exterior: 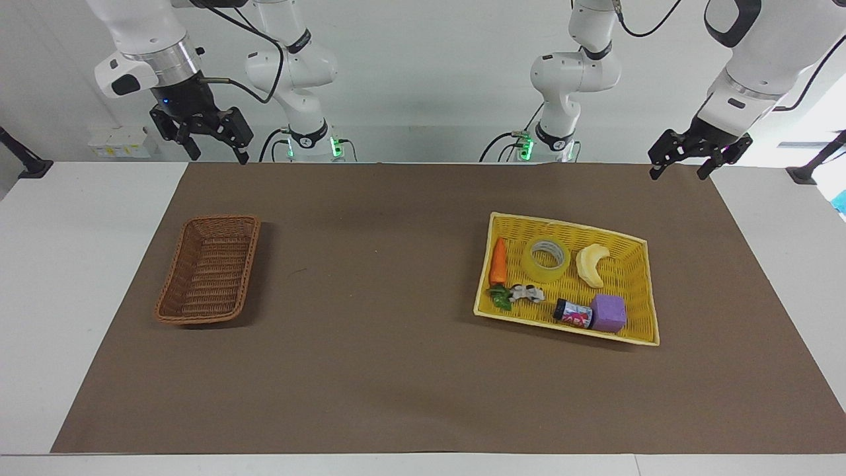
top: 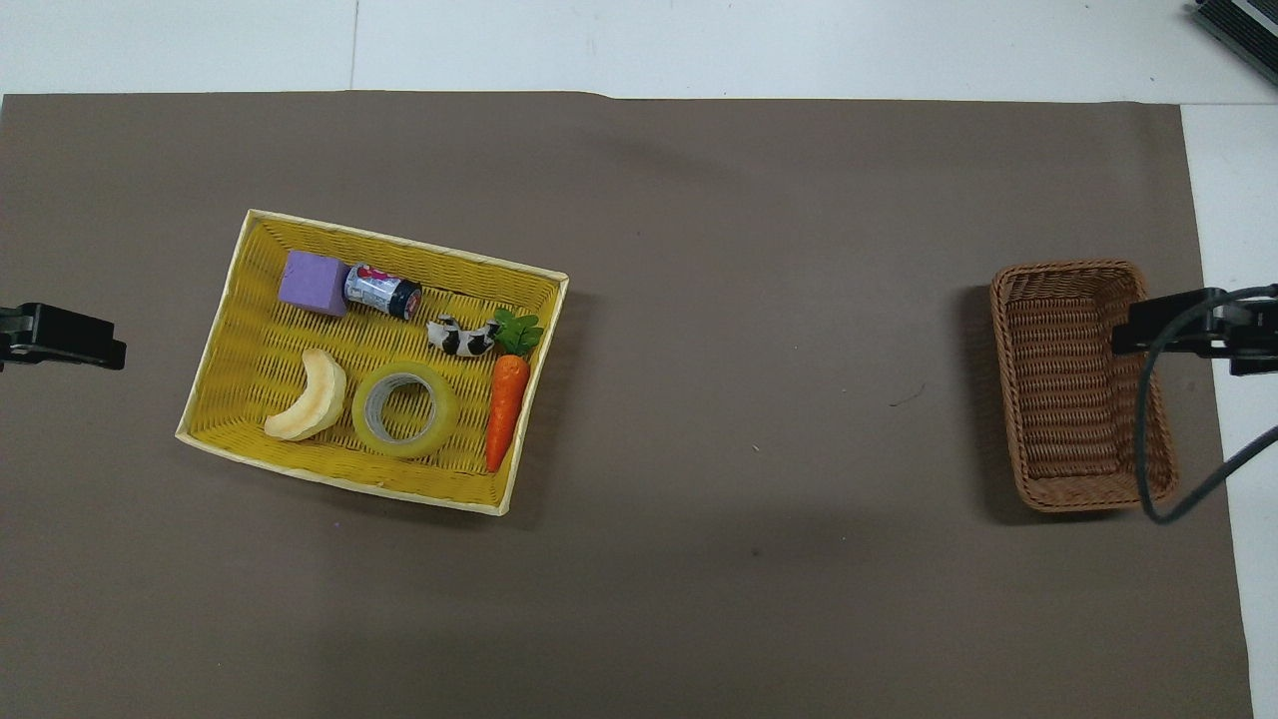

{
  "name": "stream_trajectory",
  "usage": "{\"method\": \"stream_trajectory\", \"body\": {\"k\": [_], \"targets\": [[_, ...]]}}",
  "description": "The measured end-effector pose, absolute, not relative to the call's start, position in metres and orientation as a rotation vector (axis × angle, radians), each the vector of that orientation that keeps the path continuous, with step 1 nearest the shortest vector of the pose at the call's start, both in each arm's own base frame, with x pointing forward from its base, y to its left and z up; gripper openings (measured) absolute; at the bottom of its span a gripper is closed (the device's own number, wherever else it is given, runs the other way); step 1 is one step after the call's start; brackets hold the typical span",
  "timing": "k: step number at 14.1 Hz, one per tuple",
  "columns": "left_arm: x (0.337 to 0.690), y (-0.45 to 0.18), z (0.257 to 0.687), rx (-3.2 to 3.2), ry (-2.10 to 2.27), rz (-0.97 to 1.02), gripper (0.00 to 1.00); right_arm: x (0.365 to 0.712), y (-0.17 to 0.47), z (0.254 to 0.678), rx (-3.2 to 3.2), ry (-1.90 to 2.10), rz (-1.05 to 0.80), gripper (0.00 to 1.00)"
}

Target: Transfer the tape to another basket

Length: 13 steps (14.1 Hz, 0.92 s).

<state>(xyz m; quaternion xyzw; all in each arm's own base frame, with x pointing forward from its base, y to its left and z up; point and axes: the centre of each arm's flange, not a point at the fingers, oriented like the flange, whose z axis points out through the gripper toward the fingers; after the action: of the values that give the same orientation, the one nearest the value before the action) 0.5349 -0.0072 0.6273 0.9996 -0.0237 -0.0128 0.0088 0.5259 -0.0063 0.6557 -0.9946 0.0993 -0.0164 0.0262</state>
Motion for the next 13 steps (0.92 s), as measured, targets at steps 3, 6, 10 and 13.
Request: {"method": "stream_trajectory", "body": {"k": [3, 6, 10, 13], "targets": [[0.535, -0.007, 0.627, 3.123, -0.074, -0.040, 1.00, 0.526, -0.010, 0.655, -3.072, 0.318, -0.048, 1.00], [0.535, -0.007, 0.627, 3.123, -0.074, -0.040, 1.00, 0.526, -0.013, 0.654, -3.072, 0.328, -0.045, 1.00], [0.535, -0.007, 0.627, 3.123, -0.074, -0.040, 1.00, 0.525, -0.021, 0.654, -3.069, 0.351, -0.045, 1.00], [0.535, -0.007, 0.627, 3.123, -0.075, -0.040, 1.00, 0.525, -0.021, 0.654, -3.069, 0.351, -0.045, 1.00]]}}
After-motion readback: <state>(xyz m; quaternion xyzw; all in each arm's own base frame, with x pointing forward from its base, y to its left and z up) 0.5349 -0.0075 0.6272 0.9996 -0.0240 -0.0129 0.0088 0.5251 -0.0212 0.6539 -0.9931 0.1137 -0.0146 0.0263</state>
